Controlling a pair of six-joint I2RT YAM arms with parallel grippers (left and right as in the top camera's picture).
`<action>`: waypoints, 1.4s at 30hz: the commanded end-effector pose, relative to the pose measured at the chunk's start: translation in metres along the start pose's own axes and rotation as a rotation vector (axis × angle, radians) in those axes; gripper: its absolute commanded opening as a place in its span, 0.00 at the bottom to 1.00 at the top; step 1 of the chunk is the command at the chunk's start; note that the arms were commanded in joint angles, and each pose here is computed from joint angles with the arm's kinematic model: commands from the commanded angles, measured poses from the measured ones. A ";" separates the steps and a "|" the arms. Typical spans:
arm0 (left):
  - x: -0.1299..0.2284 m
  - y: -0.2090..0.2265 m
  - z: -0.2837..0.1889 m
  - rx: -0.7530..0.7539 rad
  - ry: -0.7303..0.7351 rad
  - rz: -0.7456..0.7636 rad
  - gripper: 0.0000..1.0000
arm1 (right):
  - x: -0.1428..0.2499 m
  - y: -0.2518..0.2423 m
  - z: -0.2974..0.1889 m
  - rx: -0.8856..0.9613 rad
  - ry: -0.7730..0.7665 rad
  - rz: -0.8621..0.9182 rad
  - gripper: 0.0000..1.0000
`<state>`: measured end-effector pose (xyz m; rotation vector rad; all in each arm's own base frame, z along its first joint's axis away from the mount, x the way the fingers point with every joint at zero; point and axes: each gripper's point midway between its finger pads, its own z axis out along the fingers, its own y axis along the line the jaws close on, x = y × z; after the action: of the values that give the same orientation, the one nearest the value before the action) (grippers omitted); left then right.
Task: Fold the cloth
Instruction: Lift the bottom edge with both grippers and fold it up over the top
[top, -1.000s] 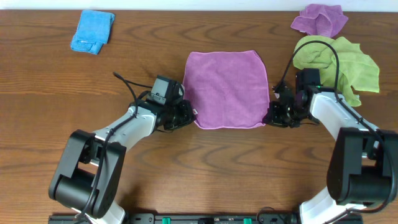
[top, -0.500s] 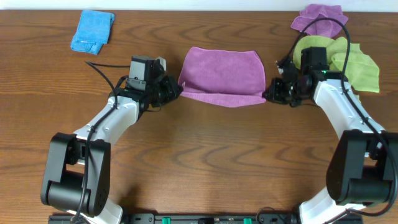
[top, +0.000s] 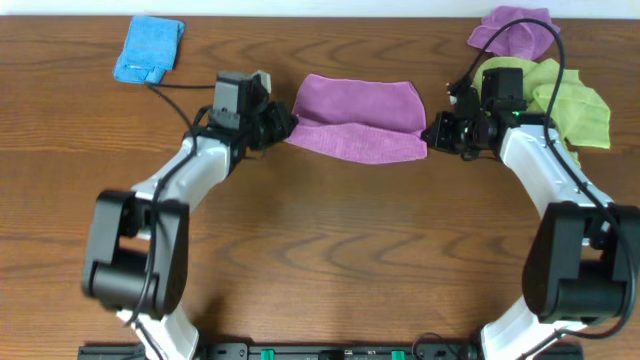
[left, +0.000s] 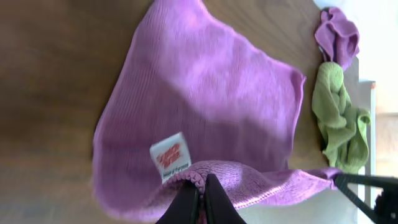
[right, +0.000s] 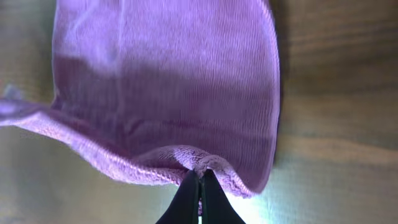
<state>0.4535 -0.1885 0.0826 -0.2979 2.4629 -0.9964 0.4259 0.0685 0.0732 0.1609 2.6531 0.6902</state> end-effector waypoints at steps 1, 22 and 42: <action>-0.022 -0.008 0.015 0.029 -0.007 0.033 0.06 | -0.012 0.006 0.003 -0.009 -0.032 0.019 0.01; -0.116 0.002 0.065 0.113 -0.042 0.039 0.06 | -0.107 0.019 0.050 -0.052 -0.123 0.035 0.02; -0.087 0.018 0.063 0.078 0.082 0.072 0.06 | -0.057 -0.005 0.052 0.083 0.061 0.102 0.02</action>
<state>0.5527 -0.1873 0.0559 -0.1755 2.5008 -1.1173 0.4952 0.0758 0.0484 0.3245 2.7481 0.6672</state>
